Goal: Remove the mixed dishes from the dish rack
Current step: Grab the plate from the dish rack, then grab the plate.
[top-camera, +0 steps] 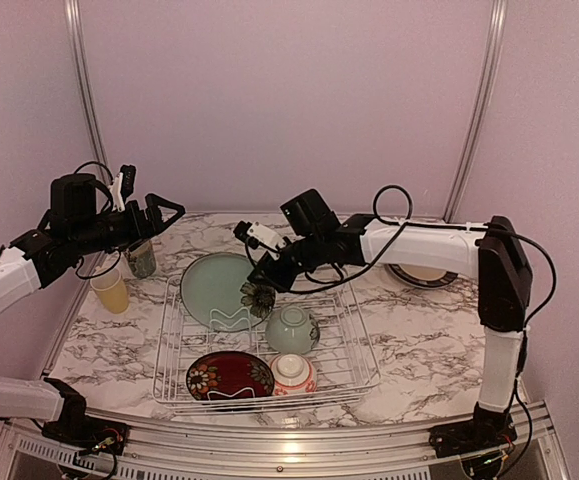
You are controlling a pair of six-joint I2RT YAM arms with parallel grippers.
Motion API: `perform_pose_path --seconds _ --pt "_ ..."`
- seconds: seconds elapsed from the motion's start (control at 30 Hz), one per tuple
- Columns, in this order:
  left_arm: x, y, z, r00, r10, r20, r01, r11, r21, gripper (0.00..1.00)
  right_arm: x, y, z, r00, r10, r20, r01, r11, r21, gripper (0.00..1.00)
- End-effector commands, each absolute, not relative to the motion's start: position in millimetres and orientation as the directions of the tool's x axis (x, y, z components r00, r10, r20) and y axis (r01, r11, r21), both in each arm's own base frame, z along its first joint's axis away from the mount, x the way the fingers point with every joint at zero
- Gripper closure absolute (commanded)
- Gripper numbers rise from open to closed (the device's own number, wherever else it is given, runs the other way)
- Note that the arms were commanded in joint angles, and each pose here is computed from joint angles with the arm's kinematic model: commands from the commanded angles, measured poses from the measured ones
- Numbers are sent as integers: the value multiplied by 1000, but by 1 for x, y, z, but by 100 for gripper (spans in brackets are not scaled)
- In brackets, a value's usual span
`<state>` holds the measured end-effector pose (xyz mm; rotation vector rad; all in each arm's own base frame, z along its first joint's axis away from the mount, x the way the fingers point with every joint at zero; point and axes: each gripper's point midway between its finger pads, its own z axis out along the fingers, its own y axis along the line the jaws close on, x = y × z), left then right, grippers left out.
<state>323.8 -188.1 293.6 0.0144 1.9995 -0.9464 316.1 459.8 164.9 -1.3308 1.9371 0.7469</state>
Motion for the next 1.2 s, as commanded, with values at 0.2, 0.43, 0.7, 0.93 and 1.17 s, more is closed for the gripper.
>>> perform_pose_path --seconds 0.2,0.43,0.7,0.93,1.17 --pt "323 -190 300 -590 -327 -738 369 703 -607 1 328 448 303 -104 -338 -936 -906 420 -51 100" --pt "323 -190 301 -591 -332 -735 369 700 -612 1 330 427 335 -59 -269 -961 -861 501 -87 100" --pt "324 -191 304 -589 -333 -737 374 696 -613 1 333 390 364 -93 -110 -989 -843 538 19 100" --pt "324 -191 300 -594 -329 -734 367 701 -611 1 363 315 366 -305 153 -940 -797 500 340 100" --pt "323 -191 299 -595 -323 -736 369 703 -607 1 396 213 355 -427 402 -810 -646 491 584 100"
